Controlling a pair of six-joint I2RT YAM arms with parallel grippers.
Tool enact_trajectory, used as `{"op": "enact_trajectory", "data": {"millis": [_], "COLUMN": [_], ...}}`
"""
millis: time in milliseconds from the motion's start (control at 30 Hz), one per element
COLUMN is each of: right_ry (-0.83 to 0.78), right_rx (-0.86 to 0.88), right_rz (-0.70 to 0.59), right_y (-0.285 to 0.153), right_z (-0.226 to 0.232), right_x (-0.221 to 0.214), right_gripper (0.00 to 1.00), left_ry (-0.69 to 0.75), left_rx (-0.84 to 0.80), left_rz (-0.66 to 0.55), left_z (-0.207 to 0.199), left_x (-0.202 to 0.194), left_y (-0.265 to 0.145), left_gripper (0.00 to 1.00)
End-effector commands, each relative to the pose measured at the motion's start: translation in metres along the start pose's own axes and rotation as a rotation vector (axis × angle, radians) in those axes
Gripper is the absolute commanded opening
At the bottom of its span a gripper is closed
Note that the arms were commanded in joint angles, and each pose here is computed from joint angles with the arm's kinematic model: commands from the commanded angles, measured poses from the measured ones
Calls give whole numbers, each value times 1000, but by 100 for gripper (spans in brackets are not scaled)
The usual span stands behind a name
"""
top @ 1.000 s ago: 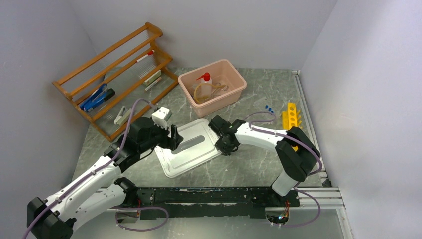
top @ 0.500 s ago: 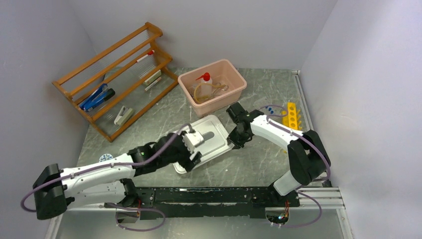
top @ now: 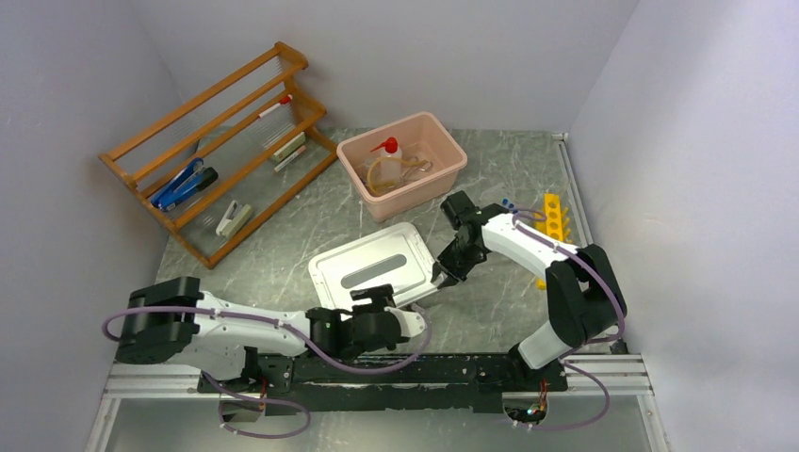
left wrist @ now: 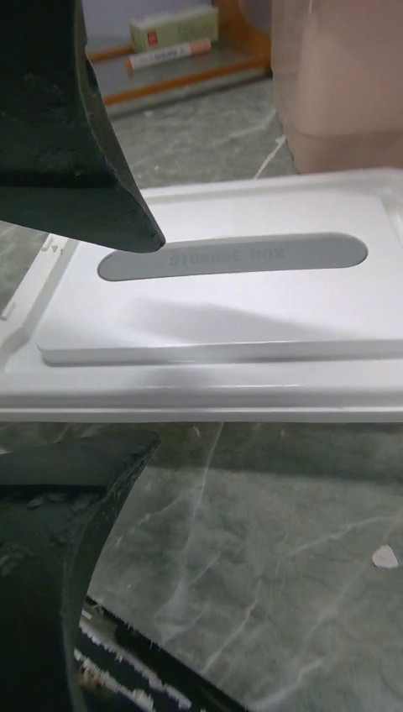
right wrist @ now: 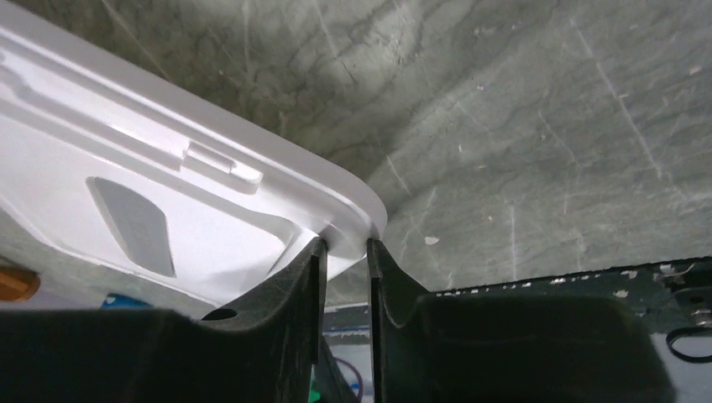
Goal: Organize the chemistry lab equipment
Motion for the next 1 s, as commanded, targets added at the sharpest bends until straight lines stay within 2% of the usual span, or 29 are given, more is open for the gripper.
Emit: {"op": "enact_trajectory", "data": {"millis": [0, 133, 333, 667, 733, 800, 967], "right_ry": [31, 38, 48, 52, 50, 48, 42], "right_rx": [13, 31, 25, 34, 40, 38, 49], "right_rz": [108, 123, 118, 195, 194, 194, 196], "right_y": [-13, -22, -18, -30, -33, -33, -34], "right_z": [-2, 1, -1, 1, 2, 0, -2], "right_x": [-4, -2, 1, -6, -6, -7, -8], "right_gripper": [0, 0, 0, 0, 0, 0, 0], "left_ry": [84, 87, 105, 325, 351, 353, 339], "left_rx": [129, 73, 111, 217, 248, 276, 289], "left_rz": [38, 38, 43, 154, 166, 174, 172], "left_z": [-3, -16, -19, -27, -27, -26, -22], "left_x": [-1, 0, -2, -18, -19, -18, -13], "left_y": [7, 12, 15, 35, 37, 38, 36], "left_gripper": [80, 79, 82, 86, 80, 69, 37]}}
Point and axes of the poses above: each gripper's point midway between its finger pads, its own y axis out along the fingers, its own z axis along the line the jaws close on, x = y × z, the point moved 9 cm from there along -y, back along the fingers, and after that the axes turned 13 degrees about y, right-handed, at the moved point
